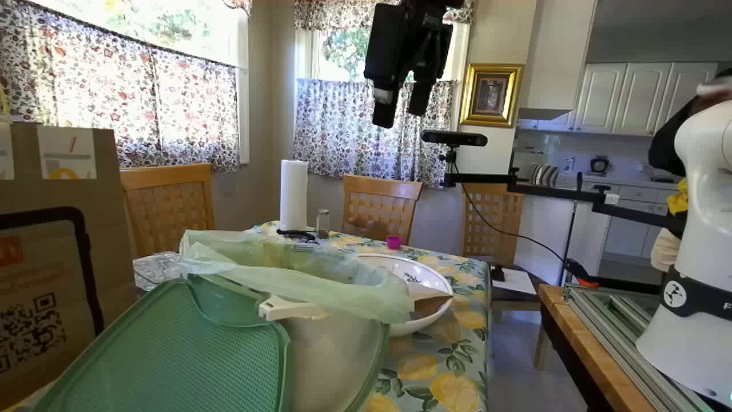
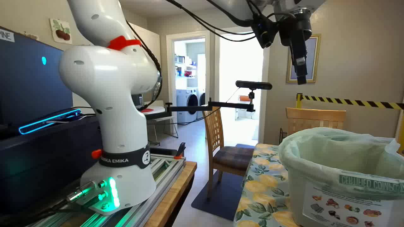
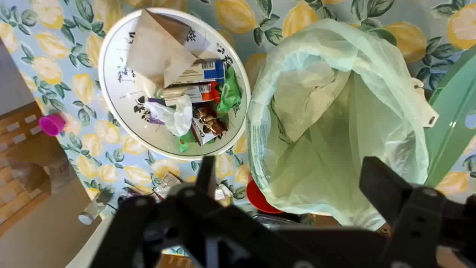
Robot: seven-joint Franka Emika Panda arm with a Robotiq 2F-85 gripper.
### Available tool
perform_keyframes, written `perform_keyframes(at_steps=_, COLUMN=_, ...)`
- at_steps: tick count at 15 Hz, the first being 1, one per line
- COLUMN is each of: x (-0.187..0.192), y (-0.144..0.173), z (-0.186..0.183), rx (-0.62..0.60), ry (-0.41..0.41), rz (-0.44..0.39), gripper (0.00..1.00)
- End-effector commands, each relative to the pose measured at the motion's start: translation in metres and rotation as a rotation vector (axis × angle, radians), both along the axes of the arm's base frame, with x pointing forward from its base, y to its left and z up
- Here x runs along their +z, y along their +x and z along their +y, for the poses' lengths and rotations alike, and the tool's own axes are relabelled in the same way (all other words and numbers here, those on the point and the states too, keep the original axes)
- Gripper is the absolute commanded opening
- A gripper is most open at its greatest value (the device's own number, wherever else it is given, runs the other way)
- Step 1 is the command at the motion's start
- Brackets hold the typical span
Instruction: Put some of the contents of the white plate into the bin
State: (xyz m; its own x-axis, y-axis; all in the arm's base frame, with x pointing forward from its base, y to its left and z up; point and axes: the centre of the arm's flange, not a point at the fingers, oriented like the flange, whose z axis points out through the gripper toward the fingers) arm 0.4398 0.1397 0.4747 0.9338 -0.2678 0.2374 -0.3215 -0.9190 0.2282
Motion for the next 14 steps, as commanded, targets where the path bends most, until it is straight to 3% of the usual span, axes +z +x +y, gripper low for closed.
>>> perform_keyframes(at_steps=1, x=0.000, y=0.000, z=0.000, rx=0.000, ry=0.000, rz=0.000, gripper=1.00)
perform_keyframes(at_steps=7, x=0.000, y=0.000, z=0.000, rx=0.000, ry=0.000, rz=0.000, gripper=1.00)
perform_keyframes(at_steps=8, x=-0.019, y=0.003, z=-0.010, rx=-0.013, ry=-0.028, rz=0.042, gripper=1.00)
perform_keyframes(at_steps=9, x=-0.060, y=0.004, z=-0.049, rx=-0.057, ry=-0.018, rz=0.100, gripper=1.00)
perform_keyframes(at_steps=11, x=-0.082, y=-0.017, z=-0.081, rx=-0.073, ry=0.014, rz=0.189, gripper=1.00)
perform_keyframes(at_steps=14, x=-0.139, y=-0.043, z=-0.141, rx=-0.172, ry=0.032, rz=0.232, gripper=1.00)
